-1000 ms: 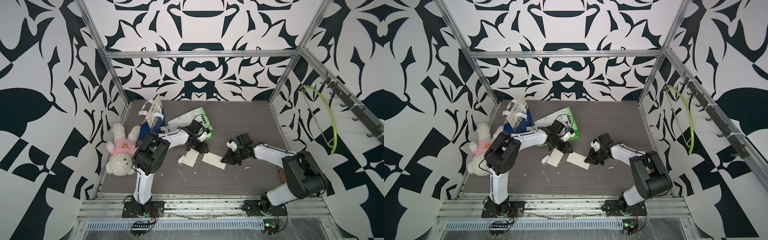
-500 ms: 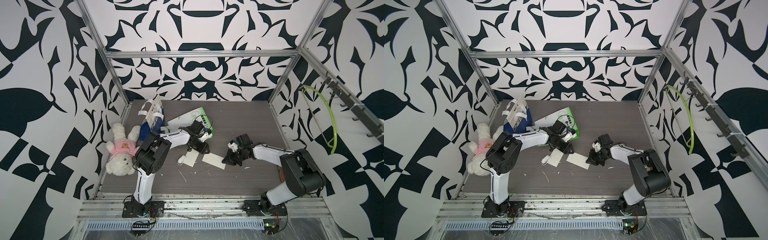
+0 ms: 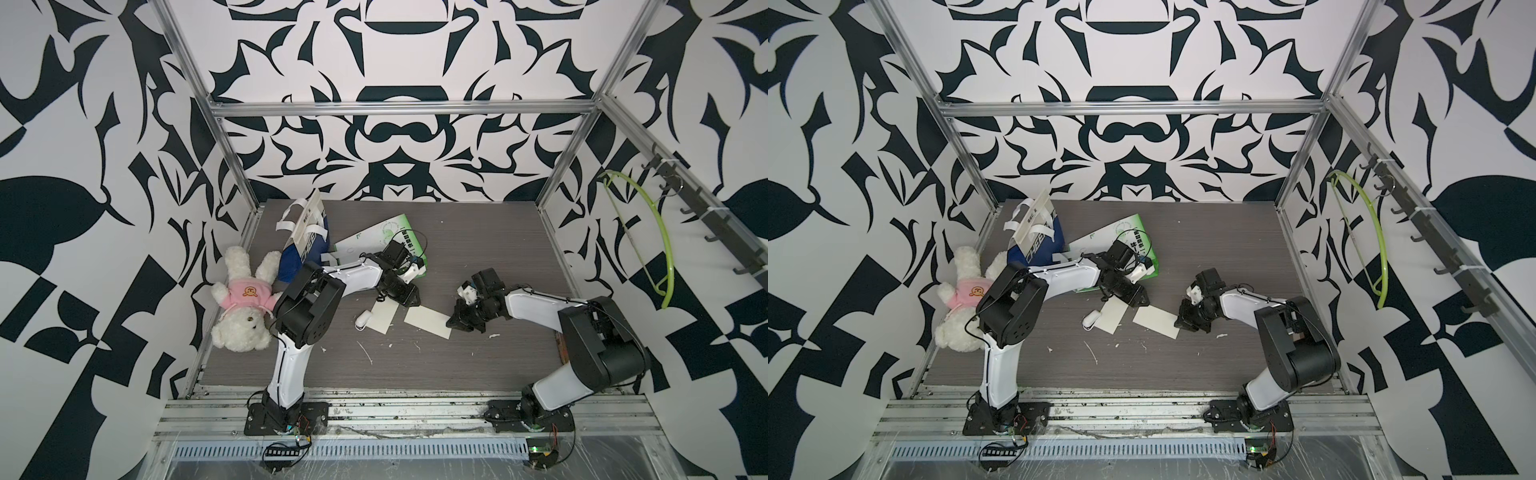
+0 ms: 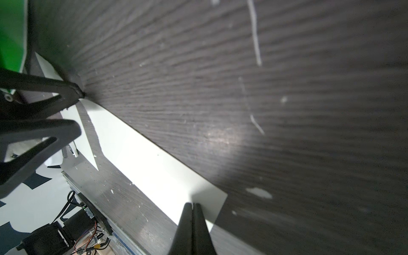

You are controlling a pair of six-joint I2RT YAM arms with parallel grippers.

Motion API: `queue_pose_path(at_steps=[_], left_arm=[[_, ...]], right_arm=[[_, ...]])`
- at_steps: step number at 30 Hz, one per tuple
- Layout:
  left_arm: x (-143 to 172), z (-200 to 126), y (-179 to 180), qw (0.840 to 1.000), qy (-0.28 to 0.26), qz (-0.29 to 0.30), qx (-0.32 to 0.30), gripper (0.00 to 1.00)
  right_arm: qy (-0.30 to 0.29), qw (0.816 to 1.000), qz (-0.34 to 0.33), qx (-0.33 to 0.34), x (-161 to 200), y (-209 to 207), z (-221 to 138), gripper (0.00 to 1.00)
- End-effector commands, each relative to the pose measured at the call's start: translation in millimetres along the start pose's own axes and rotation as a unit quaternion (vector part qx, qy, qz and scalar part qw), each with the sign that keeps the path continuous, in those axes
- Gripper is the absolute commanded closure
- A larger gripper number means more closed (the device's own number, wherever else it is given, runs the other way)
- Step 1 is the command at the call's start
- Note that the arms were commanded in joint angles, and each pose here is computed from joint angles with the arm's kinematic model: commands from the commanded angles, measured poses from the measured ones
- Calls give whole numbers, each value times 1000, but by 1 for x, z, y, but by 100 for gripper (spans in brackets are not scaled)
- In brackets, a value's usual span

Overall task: Staple the receipts to the bags
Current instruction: Pick up the receipt from the center of the board.

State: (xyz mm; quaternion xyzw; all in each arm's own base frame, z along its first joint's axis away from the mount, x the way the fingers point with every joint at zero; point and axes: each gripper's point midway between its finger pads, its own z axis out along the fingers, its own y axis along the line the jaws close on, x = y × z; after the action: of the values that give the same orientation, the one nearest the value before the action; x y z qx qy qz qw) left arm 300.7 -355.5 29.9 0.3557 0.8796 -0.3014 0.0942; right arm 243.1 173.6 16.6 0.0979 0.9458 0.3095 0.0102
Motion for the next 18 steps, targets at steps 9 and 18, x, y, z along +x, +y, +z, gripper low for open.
queue_pose_path(at_steps=[9, 18], left_arm=[[33, 12, 2, 998, 59, -28, 14, 71], [48, 9, 5, 996, 85, -31, 1, 71]], right_arm=[[-4, 1000, 3, 21, 0, -6, -1, 100], [-5, 1000, 4, 23, 1, -7, -1, 100]])
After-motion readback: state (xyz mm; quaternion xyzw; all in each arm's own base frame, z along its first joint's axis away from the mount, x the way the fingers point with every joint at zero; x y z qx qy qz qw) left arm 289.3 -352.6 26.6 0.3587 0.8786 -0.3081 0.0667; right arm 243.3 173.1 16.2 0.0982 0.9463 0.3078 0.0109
